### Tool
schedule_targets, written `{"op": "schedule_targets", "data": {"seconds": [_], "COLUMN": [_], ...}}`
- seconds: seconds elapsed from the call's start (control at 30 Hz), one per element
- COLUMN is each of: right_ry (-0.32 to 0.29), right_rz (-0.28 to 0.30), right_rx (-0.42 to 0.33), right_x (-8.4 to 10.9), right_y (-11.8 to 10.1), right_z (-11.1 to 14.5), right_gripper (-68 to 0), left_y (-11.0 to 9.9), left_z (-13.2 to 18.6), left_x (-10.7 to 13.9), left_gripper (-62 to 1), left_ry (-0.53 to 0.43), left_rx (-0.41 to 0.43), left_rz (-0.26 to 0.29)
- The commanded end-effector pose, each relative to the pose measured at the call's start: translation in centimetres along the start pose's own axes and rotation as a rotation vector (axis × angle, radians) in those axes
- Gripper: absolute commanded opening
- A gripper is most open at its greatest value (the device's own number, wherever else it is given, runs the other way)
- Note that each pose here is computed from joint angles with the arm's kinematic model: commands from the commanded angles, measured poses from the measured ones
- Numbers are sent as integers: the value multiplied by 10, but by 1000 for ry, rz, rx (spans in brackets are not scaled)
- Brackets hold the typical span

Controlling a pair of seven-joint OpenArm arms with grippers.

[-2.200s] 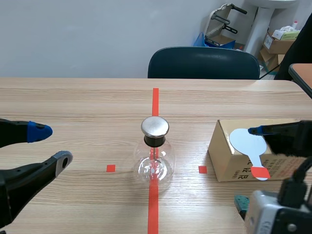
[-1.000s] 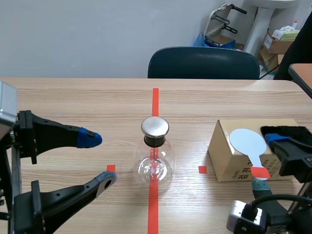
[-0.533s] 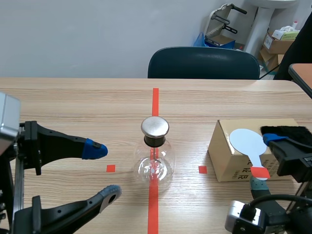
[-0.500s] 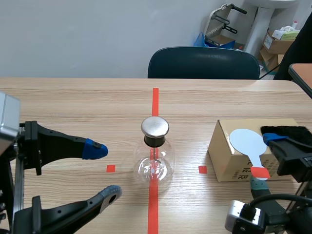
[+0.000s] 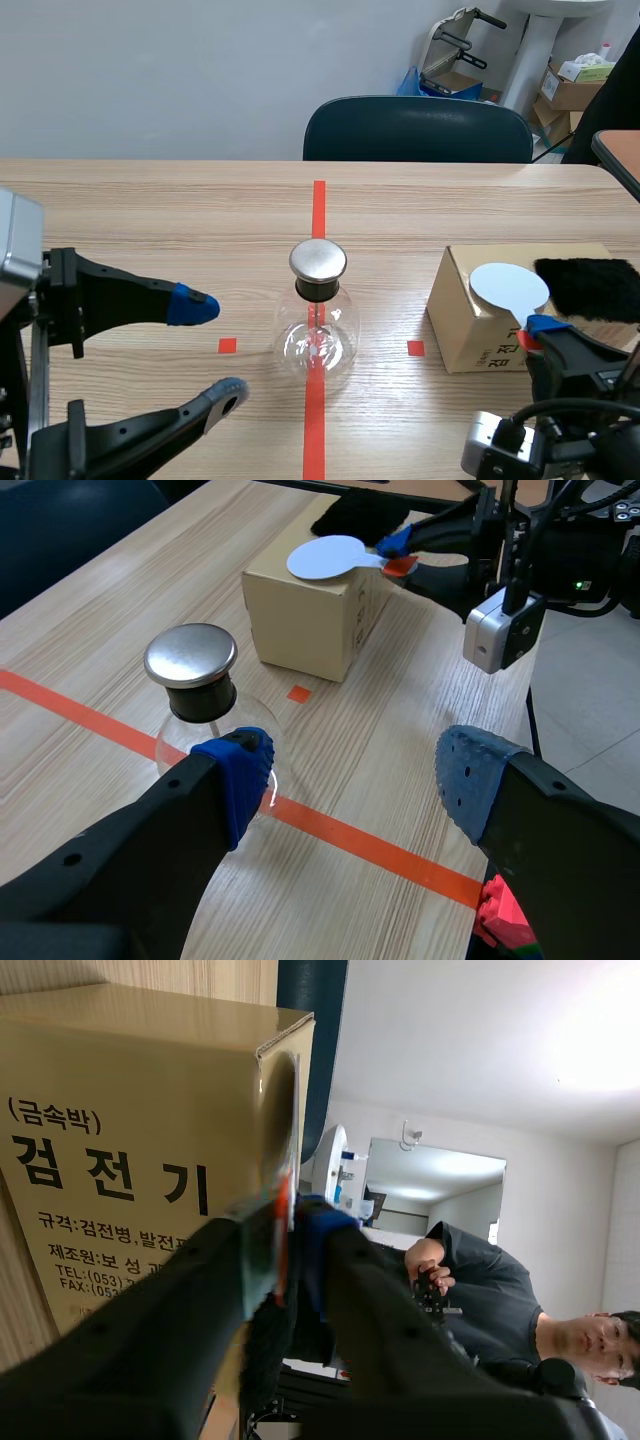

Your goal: Do the electroscope experiment

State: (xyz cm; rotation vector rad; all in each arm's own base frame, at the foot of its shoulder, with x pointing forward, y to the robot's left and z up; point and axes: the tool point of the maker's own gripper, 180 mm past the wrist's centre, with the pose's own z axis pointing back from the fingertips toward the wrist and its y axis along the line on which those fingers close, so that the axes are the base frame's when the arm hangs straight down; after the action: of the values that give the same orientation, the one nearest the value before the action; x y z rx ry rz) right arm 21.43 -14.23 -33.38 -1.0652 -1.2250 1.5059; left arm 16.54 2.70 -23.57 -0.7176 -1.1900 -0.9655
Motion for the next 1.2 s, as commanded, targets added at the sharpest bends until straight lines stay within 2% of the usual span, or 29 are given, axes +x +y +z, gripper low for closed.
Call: {"op": "schedule_targets", "data": {"seconds": [0.0, 0.47, 0.83, 1.17], "right_ry": [-11, -10, -10, -10], "right_rz": [15, 15, 15, 15], "right_rx": [-22, -12, -13, -13], "right_x": [-2, -2, -2, -2], "right_y": [-6, -5, -5, -5], "right_z": [-2, -2, -3, -3], "right_gripper": [-665, -665, -665, -665], "left_y": [-2, -3, -3, -2], "left_z": [0, 0, 0, 0], "left_x": [5, 4, -14, -12], "left_gripper": [-234, -234, -234, -234], "left_ry": [-25, -15, 84, 71], "left_rx": [-6, -6, -7, -4], "left_rz": [8, 12, 12, 11]}}
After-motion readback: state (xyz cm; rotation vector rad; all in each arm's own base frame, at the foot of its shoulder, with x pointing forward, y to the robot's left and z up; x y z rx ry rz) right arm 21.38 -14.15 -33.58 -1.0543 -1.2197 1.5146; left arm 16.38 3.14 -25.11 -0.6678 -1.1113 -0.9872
